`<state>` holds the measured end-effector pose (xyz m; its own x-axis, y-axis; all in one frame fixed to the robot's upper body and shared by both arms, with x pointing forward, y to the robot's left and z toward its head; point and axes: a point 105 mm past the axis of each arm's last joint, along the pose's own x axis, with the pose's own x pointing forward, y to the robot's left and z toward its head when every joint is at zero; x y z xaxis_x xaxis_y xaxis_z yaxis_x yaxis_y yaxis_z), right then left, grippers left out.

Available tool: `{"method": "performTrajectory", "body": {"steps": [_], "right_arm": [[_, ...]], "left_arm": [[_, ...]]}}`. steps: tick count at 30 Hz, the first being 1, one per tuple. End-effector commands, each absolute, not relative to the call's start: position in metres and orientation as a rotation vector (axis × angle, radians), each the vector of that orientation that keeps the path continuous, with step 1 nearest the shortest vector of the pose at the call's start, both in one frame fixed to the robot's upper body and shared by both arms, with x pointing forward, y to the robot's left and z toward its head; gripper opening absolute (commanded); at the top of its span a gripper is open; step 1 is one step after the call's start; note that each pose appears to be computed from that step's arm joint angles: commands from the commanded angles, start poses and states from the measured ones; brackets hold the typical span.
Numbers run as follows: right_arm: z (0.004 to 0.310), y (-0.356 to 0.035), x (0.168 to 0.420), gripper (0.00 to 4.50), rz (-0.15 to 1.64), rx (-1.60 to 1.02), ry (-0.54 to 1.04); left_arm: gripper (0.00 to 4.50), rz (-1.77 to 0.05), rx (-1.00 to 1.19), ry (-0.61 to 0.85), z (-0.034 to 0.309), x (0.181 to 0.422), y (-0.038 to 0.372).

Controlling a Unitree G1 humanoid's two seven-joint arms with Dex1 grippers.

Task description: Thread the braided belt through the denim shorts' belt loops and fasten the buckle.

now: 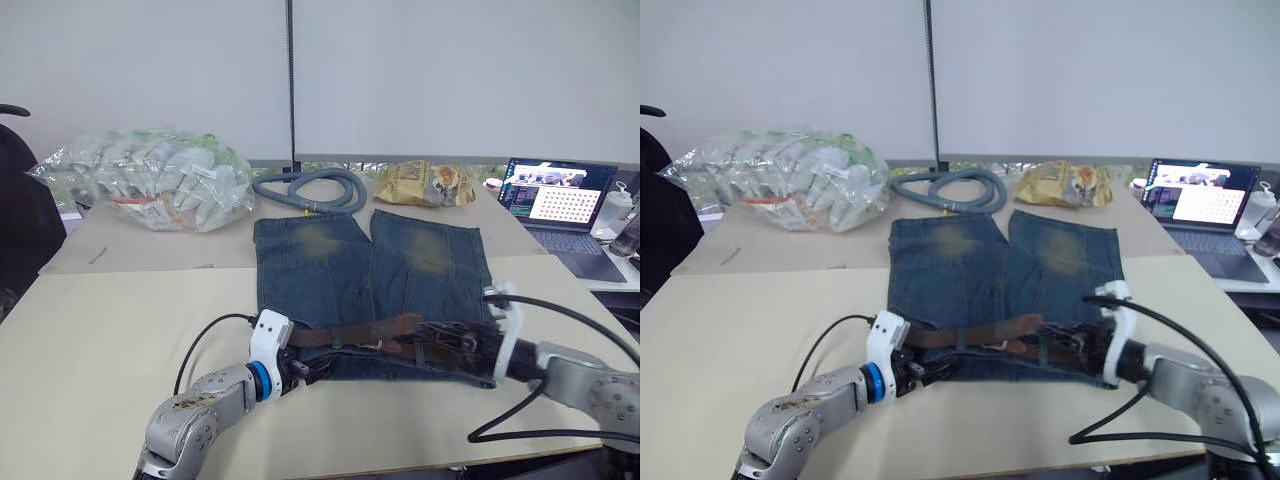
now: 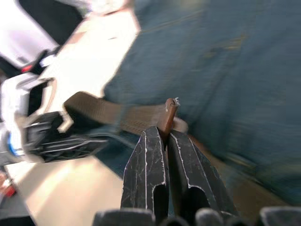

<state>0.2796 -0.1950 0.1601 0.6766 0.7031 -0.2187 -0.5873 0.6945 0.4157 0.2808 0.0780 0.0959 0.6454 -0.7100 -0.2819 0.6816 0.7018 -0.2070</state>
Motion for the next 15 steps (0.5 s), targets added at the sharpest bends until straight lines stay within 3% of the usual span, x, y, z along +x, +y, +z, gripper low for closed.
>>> {"method": "performTrajectory", "body": {"steps": [1,15], "right_arm": [[0.179,-0.211,0.281,0.00,0.721,0.321,0.305],[0.182,-0.201,0.281,0.00,0.754,0.359,0.320]], "left_arm": [[4.46,-0.892,0.017,0.276,0.112,0.266,0.080],[4.46,-1.003,-0.048,0.056,0.143,0.246,0.084]]}}
